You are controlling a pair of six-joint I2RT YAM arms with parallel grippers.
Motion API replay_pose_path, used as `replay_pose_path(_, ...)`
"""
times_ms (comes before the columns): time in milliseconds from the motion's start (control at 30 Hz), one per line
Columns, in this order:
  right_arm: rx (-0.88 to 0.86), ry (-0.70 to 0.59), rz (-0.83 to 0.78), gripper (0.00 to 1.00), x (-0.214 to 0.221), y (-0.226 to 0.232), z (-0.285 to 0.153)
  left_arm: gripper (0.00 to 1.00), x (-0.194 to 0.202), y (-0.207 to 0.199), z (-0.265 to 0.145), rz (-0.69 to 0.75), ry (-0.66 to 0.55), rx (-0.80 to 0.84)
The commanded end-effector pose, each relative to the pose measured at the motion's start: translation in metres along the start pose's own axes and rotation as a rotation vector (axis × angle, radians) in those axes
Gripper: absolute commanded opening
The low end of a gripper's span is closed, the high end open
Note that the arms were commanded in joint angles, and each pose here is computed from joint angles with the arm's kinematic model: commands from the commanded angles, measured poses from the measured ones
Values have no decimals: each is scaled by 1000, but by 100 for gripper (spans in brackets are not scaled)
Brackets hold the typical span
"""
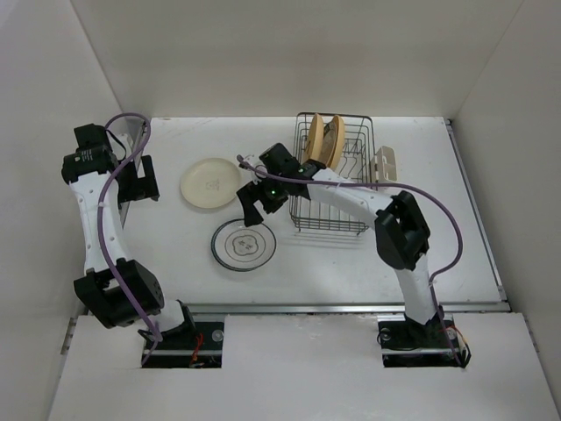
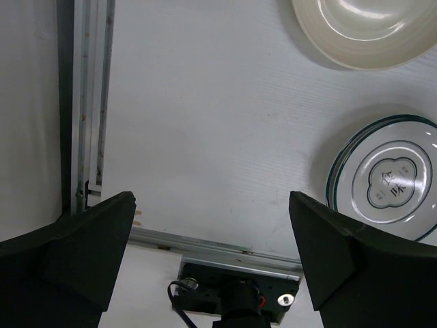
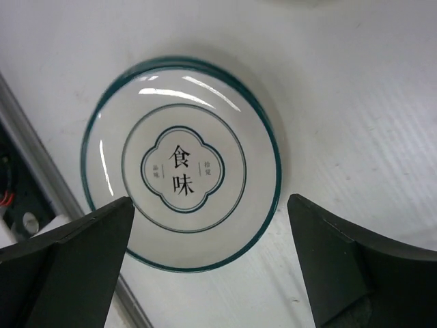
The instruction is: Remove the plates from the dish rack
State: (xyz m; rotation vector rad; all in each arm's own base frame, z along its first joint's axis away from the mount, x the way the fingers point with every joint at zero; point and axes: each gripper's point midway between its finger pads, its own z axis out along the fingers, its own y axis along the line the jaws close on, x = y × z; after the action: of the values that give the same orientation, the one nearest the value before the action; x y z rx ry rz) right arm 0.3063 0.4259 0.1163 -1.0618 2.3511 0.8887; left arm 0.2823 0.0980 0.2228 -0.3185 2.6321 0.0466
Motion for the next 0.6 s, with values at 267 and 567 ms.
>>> replay_pose_path(267,334,-570,110,100,-147,-11,-183,94,-3,-1,-6,1,-22,2)
replay_pose_path(567,947,-709,492,100,-127,-168,-314,94,-16,-3,-4,2,-32,21)
